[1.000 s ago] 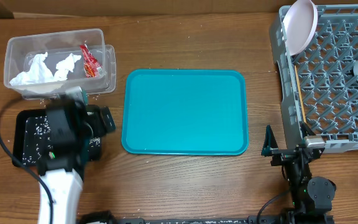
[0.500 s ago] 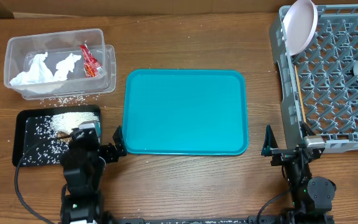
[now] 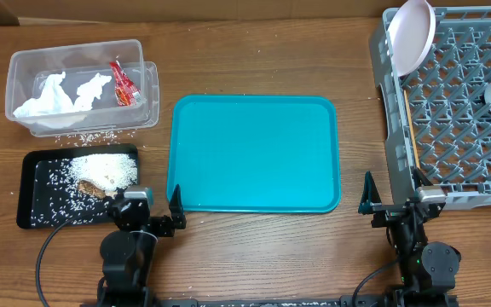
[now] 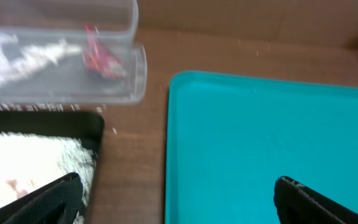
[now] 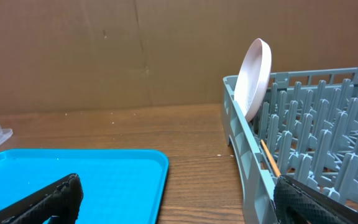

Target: Sort waste into correct bins and load items into the dishwasher

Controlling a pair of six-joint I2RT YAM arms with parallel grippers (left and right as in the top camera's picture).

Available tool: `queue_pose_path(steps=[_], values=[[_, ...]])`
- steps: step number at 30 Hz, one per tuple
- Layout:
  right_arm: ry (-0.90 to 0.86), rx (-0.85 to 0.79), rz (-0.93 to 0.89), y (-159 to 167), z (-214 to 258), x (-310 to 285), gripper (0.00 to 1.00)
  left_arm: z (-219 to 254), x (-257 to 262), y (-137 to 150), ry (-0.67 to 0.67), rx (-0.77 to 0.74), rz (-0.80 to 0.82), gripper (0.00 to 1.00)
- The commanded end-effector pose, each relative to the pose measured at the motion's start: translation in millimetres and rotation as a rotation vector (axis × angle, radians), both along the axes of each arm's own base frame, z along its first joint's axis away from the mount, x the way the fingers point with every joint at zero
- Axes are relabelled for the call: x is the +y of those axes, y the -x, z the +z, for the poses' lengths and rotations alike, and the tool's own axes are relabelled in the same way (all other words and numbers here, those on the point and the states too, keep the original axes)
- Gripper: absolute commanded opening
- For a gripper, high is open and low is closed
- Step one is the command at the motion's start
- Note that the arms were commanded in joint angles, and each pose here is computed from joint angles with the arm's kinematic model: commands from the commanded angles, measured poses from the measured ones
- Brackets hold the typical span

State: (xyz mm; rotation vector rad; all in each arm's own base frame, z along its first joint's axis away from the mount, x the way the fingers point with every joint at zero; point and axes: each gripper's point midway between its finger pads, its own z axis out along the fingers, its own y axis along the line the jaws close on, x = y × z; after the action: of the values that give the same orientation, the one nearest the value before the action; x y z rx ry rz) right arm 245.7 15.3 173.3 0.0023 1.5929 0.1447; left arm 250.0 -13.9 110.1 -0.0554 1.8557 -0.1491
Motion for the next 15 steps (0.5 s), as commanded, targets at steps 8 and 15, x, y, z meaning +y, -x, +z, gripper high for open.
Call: queue_pose_path(steps=[8, 15], values=[[-0.001, -0.002, -0.003, -0.2, -2.1, -0.2, 1.00, 17.1, 5.9, 0.5, -0.066, -0.085, 0.020, 1.00], [-0.001, -0.002, -0.003, -0.2, -2.1, -0.2, 1.00, 46.0, 5.9, 4.1, -0.120, -0.214, 0.014, 1.00]])
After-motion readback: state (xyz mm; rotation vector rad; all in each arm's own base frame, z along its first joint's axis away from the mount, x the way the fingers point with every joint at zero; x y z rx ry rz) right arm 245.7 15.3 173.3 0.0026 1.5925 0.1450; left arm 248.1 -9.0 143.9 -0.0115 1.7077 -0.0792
